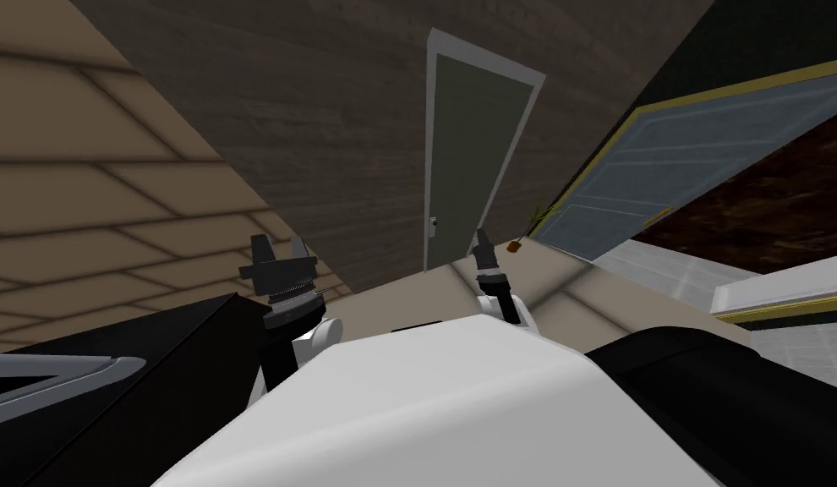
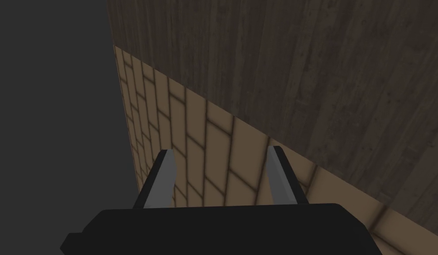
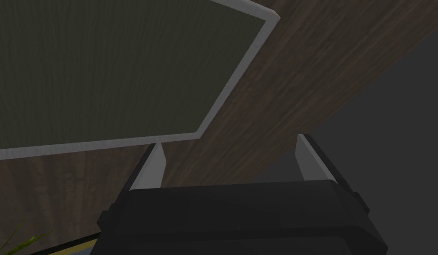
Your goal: Pull the door open
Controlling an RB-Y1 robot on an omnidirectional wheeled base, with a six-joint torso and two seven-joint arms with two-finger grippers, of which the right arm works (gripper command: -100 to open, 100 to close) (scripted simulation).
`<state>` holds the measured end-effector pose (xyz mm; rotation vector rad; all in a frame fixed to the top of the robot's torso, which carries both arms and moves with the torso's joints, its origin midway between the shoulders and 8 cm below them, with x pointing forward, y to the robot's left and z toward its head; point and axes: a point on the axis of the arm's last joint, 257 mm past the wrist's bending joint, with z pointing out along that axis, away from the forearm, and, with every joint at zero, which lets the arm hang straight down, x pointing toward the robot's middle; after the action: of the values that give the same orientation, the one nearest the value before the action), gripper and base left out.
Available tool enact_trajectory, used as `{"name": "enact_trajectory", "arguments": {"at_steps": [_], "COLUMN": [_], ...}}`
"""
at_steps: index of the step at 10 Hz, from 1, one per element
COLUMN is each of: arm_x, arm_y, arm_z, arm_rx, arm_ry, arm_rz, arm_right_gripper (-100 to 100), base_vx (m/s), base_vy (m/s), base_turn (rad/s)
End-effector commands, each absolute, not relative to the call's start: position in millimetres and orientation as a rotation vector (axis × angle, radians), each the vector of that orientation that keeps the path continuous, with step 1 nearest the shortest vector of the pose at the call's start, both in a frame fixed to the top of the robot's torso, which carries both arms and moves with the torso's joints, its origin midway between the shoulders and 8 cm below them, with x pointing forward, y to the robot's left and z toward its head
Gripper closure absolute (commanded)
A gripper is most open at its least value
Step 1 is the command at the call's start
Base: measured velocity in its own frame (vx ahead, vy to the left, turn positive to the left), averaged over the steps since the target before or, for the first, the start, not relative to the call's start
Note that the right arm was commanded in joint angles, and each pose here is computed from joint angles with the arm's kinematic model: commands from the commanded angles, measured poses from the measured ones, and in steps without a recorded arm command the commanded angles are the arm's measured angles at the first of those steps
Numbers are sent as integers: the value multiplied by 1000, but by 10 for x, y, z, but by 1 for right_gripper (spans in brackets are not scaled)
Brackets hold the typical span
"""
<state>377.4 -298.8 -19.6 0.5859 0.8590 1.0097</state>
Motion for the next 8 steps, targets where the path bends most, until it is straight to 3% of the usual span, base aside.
{"name": "enact_trajectory", "arguments": {"at_steps": [1, 8], "arm_x": [3819, 3955], "arm_y": [-3055, -3407], "arm_z": [-307, -789], "arm_rx": [573, 515], "arm_ry": [890, 1021], "arm_rz": [946, 665], "arm_right_gripper": [-100, -100], "base_vx": [101, 84], "base_vy": [-40, -57], "base_turn": [141, 164]}}
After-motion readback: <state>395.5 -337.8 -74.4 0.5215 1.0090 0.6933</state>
